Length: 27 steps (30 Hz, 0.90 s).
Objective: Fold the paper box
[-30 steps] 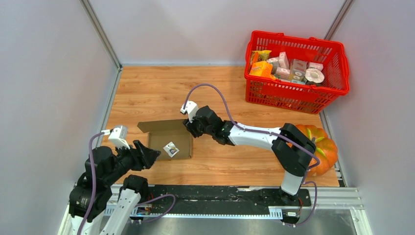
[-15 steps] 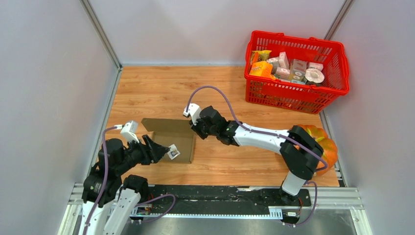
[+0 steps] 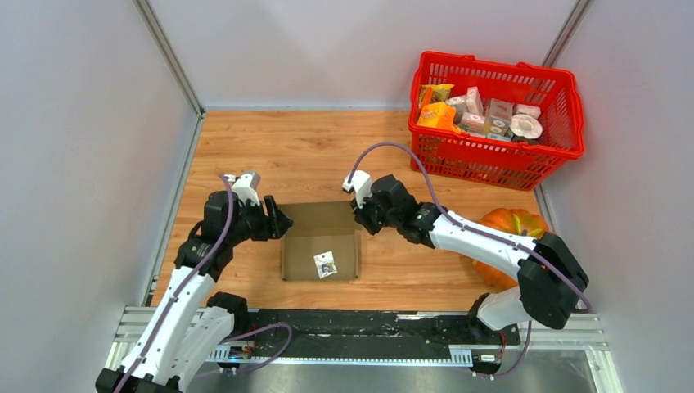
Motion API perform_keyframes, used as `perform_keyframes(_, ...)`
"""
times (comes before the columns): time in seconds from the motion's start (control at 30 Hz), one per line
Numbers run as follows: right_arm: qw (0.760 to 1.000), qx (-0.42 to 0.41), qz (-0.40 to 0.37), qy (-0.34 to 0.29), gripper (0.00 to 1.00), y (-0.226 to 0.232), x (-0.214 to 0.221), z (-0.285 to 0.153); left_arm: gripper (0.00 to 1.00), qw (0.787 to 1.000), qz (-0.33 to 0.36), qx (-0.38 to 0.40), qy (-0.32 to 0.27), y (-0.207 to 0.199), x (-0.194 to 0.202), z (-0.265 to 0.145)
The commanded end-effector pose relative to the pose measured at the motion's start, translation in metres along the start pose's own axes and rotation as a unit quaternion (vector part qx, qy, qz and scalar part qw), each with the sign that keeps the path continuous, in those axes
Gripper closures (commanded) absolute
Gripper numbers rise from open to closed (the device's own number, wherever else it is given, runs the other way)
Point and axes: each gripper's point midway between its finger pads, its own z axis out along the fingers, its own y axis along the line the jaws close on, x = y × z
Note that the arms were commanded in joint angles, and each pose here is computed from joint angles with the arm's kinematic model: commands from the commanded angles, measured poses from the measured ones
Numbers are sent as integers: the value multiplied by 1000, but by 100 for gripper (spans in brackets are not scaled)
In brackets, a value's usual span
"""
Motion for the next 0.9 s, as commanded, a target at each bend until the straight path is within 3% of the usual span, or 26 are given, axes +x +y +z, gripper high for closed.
perform_keyframes(0.0,999,-23,21,-16,100,-21,-9,3,32,996,35,32,-81,-5,-26,14)
perform_keyframes(0.2,997,-57,43,-25,100,-53,-12,6,23,997,34,-6,-76,16,-11,20)
perform_keyframes(0.33,994,-96,45,-9,100,-55,-4,12,17,995,42,-20,-83,20,-25,30)
perform_keyframes(0.47,991,-121,59,-9,100,-62,-2,15,22,996,65,21,-61,6,-39,55)
perform_keyframes(0.6,992,-115,60,-10,100,-68,-5,13,25,996,88,-23,-28,25,-43,74)
perform_keyframes(0.73,992,-110,59,-15,100,-73,-8,12,24,992,110,-49,-35,34,-55,77)
perform_keyframes(0.87,992,-108,61,-14,100,-75,-8,13,24,990,141,-15,-22,22,-61,84)
